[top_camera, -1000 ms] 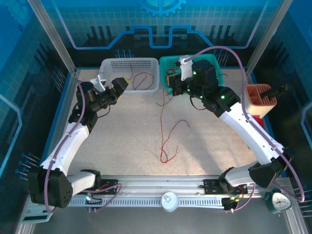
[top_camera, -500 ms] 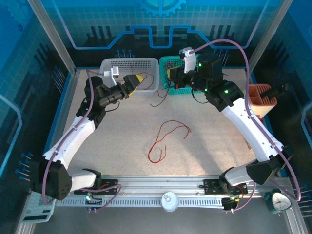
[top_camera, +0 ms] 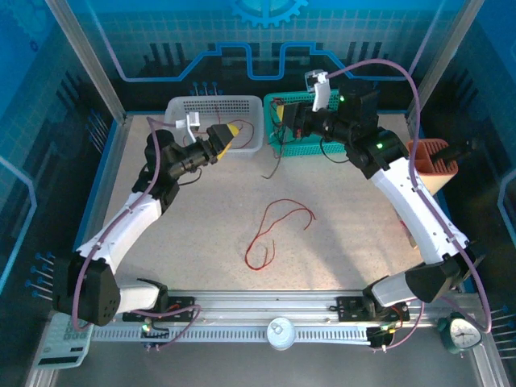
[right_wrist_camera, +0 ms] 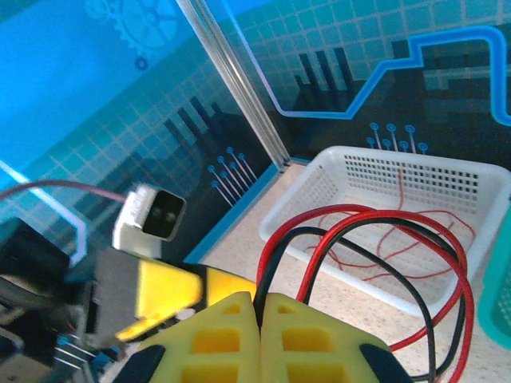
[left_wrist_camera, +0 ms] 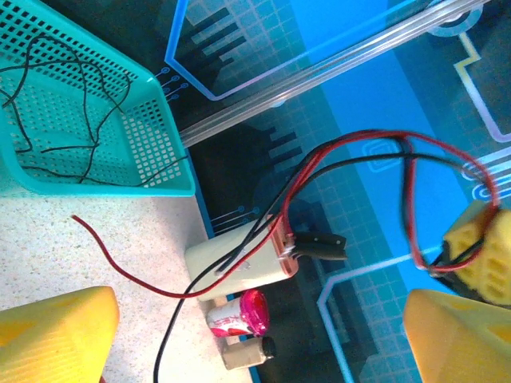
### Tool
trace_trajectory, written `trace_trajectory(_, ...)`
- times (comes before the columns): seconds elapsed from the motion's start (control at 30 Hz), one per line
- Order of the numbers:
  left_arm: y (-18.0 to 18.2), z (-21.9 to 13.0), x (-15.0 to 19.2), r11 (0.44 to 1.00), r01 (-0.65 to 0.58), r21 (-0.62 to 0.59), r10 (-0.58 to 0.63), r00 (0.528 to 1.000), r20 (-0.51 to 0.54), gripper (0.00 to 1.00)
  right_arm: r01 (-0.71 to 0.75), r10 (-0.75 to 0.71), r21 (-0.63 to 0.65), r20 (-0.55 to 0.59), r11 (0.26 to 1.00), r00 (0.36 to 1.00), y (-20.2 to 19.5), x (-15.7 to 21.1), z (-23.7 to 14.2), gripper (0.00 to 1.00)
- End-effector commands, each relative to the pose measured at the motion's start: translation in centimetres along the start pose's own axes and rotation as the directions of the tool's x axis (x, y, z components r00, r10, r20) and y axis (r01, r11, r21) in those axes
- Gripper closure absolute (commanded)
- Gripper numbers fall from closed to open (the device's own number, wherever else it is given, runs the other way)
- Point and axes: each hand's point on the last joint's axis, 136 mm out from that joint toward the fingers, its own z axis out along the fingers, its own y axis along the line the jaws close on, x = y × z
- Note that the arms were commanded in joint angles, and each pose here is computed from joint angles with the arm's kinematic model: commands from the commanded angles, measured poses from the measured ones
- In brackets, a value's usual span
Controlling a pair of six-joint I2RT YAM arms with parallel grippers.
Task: Untangle the cables
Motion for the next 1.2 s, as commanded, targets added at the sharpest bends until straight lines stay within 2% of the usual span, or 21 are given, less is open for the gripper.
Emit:
trace_trajectory(0.0,1.0,0.4,1.3,0.999,-0.031,0.028,0.032,0.999,-0.026,0.10,-0.024,0.031,-0.076,0.097,0.997,0.995,2.0,-3.4,-1.1,1.00)
trace_trajectory(0.1,1.6,0.4,2.0,0.998,-0.039,0.045,0.041,0.999,-0.026,0.15,-0.046,0.059,-0.108,0.128,0.993,0.990,2.7,-4.3,-1.4,1.00)
trace_trajectory(0.47,1.1,1.7,4.2,0.993,0.029,0.113,-0.021,0.997,-0.074,0.17,-0.057,0.081,-0.120,0.201,0.991,0.976,3.4,-6.2,-2.1,1.00)
trace_trajectory(0.7,-0.4,2.8,6.3,0.984,0.077,0.162,-0.059,0.991,-0.117,0.19,-0.065,0.089,-0.122,0.199,0.990,0.976,3.3,-6.1,-1.6,1.00)
trace_trajectory(1.17,0.2,4.8,8.2,0.967,0.169,0.192,-0.136,0.975,-0.173,0.21,-0.072,0.097,-0.131,0.194,0.989,0.976,3.3,-5.7,-1.4,1.00)
